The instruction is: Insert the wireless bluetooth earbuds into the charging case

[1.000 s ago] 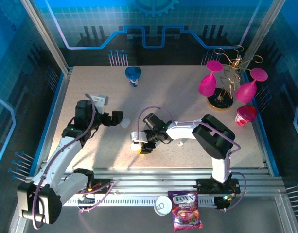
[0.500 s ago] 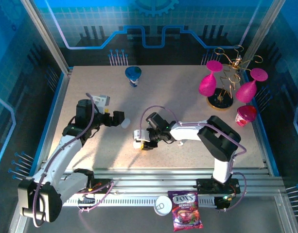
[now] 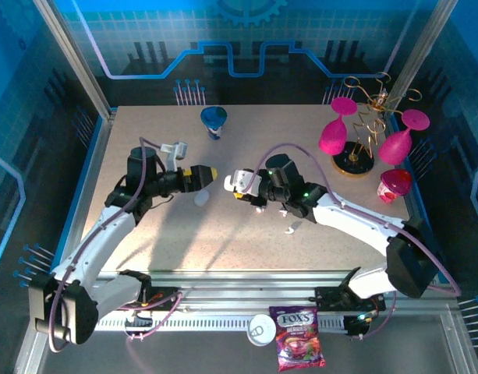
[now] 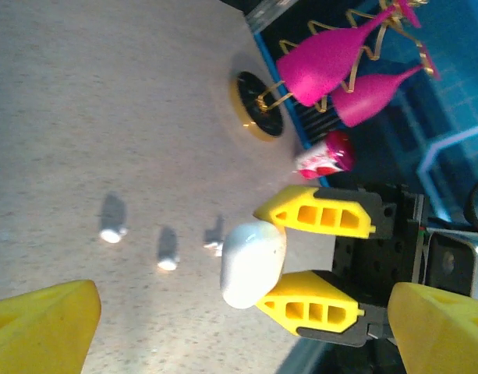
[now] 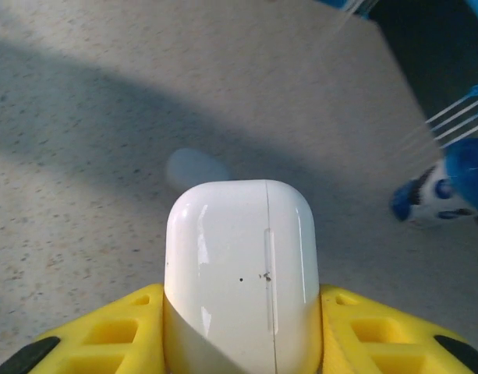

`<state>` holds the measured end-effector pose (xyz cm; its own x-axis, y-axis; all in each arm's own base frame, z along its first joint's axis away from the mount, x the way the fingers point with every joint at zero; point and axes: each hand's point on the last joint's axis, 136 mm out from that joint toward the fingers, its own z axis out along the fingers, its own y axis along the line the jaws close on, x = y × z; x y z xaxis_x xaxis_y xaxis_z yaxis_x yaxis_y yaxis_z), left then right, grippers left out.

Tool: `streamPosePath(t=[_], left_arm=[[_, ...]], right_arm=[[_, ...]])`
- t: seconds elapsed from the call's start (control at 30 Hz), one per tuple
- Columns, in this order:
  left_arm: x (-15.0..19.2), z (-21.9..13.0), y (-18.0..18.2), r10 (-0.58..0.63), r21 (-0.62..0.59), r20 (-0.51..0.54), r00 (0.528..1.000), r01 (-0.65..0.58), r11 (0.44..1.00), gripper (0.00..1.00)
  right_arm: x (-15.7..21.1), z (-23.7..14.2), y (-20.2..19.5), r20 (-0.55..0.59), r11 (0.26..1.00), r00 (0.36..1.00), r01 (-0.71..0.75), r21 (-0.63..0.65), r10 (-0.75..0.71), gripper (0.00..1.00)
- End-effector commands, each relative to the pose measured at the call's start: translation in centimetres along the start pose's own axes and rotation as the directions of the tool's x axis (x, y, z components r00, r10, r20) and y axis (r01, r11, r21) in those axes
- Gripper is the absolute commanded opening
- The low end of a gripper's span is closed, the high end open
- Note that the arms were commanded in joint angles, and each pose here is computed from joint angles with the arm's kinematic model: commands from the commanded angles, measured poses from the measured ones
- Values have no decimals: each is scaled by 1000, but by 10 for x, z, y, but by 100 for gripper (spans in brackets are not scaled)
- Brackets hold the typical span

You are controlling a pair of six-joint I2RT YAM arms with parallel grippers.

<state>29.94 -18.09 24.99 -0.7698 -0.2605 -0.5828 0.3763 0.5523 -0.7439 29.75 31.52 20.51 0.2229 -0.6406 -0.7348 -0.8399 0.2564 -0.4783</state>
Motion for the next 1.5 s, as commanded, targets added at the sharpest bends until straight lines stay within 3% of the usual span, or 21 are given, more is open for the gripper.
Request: streamPosePath(t=[0.0,0.27,0.6,0.8,0.97,1.03,1.1,1.13,1.3,1.47], left_arm=[[0,5,-44,-17,160,-32,999,22,987,91],[9,16,-57,2,213,-57,998,10,977,71],[8,30,-66,-12,267,-89,996,36,963,40],[11,30,-70,1,286,-93,996,26,958,39],[11,29,-72,7,303,-88,996,20,953,29],[11,29,-74,7,309,-86,996,20,951,35],[10,28,-74,10,310,-81,997,16,951,49],[10,28,-75,12,313,-82,997,14,950,48],[11,27,-75,15,320,-78,997,11,947,34],[9,26,-79,20,340,-63,998,2,940,26]], right_arm=[[-28,-21,-23,57,998,998,26,61,-29,34],[-62,-40,-30,169,998,985,19,62,-29,33],[-70,-46,-24,204,1000,979,0,19,-4,32],[-72,-47,-31,217,998,976,-26,55,14,30],[-71,-47,-30,219,998,975,-41,52,28,30],[-70,-46,-32,214,997,976,-47,60,33,30],[-69,-46,-35,207,996,978,-57,74,41,29],[-69,-46,-35,205,996,978,-56,74,40,29],[-69,-46,-39,203,993,978,-73,91,53,29],[-68,-46,-43,201,989,976,-101,105,78,25]])
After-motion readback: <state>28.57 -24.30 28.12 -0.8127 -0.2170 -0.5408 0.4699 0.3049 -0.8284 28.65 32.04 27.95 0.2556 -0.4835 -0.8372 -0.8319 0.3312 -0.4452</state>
